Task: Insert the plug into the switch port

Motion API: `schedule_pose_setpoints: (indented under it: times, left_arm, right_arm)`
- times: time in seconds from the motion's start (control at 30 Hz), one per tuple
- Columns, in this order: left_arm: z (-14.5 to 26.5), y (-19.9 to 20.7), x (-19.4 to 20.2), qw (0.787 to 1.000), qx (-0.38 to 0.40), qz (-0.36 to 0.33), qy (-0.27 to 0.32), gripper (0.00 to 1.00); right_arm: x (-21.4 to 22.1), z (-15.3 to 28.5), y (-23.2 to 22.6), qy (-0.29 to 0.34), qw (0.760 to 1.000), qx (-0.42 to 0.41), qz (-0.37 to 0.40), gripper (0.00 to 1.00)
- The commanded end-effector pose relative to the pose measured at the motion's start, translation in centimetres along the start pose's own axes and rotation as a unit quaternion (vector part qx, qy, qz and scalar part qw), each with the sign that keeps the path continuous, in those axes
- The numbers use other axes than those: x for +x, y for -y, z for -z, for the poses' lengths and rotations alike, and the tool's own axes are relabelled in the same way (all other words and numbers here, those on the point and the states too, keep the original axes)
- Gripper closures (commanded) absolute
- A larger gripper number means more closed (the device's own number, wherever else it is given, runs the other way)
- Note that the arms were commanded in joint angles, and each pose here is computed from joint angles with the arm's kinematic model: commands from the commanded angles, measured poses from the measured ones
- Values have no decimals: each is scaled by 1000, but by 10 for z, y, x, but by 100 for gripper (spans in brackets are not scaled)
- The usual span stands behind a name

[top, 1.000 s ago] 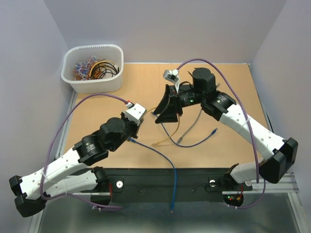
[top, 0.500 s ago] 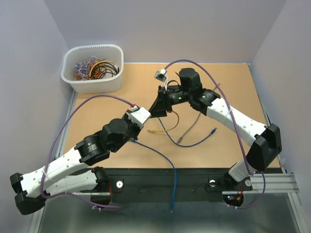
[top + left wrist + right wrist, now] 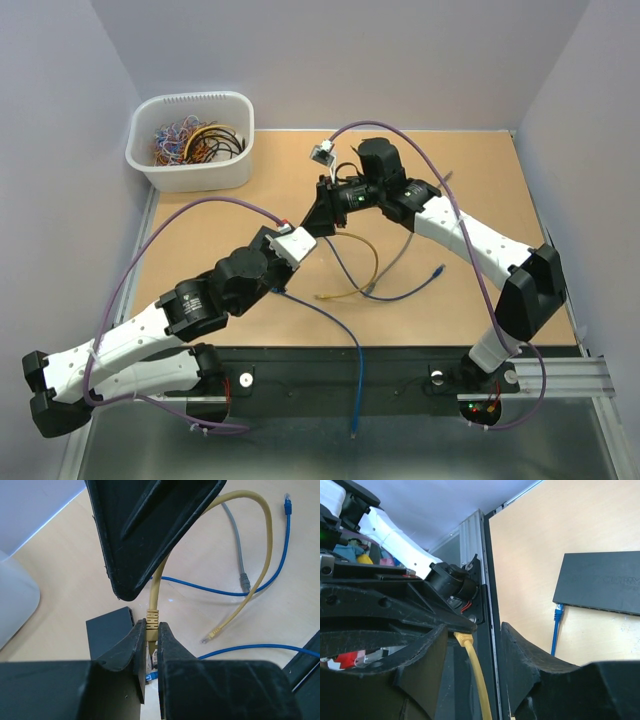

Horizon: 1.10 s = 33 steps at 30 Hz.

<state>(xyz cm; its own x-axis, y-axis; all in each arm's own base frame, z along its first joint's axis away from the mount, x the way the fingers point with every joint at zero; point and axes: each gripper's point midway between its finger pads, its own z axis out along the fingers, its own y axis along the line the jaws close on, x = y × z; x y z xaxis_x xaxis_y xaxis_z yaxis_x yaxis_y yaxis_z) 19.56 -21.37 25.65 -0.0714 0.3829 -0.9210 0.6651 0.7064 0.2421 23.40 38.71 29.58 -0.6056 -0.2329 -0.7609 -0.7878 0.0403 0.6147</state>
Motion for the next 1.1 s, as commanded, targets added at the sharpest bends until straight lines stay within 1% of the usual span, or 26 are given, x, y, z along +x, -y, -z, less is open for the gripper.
schedule_pose_setpoints:
  times: [0.0, 0.27, 0.5, 0.63, 0.77, 0.8, 0.83, 0.87, 0.93, 0.97, 1.0, 1.07]
  left_arm:
    - [8, -13, -28, 999, -24, 9, 47, 100]
    - [13, -19, -31, 998, -37, 9, 53, 100]
    - [13, -18, -33, 998, -34, 11, 59, 100]
    - [9, -15, -30, 998, -31, 10, 52, 100]
    - [7, -13, -29, 998, -26, 8, 51, 100]
    - [7, -12, -29, 998, -25, 9, 51, 100]
    - [6, -12, -29, 998, -25, 9, 51, 100]
    - [6, -12, -29, 998, -26, 9, 52, 100]
    - [8, -14, -32, 998, -31, 12, 56, 100]
    - [9, -16, -33, 998, -35, 14, 58, 100]
    - [11, -19, -35, 997, -40, 17, 63, 99]
    - [13, -21, -39, 996, -45, 24, 69, 92]
  right_arm:
    - [-4, 2, -13, 2, 999, -26, 20, 48]
    - [20, 10, -41, -22, 996, -76, 27, 53]
    - [21, 5, -35, -22, 997, -64, 24, 56]
    - [11, 1, -32, -13, 998, -56, 26, 58]
    - [4, -5, -31, -6, 998, -55, 25, 66]
    - [4, -6, -30, -5, 998, -56, 23, 72]
    - [3, -7, -30, -4, 998, -57, 24, 76]
    - [4, -8, -31, -3, 998, -59, 24, 87]
    - [7, -8, -30, -3, 998, -56, 25, 100]
    - [11, -8, -25, -1, 999, -45, 19, 100]
    - [9, -6, -27, 5, 999, -41, 30, 100]
    - [10, -4, -25, 12, 999, -24, 33, 100]
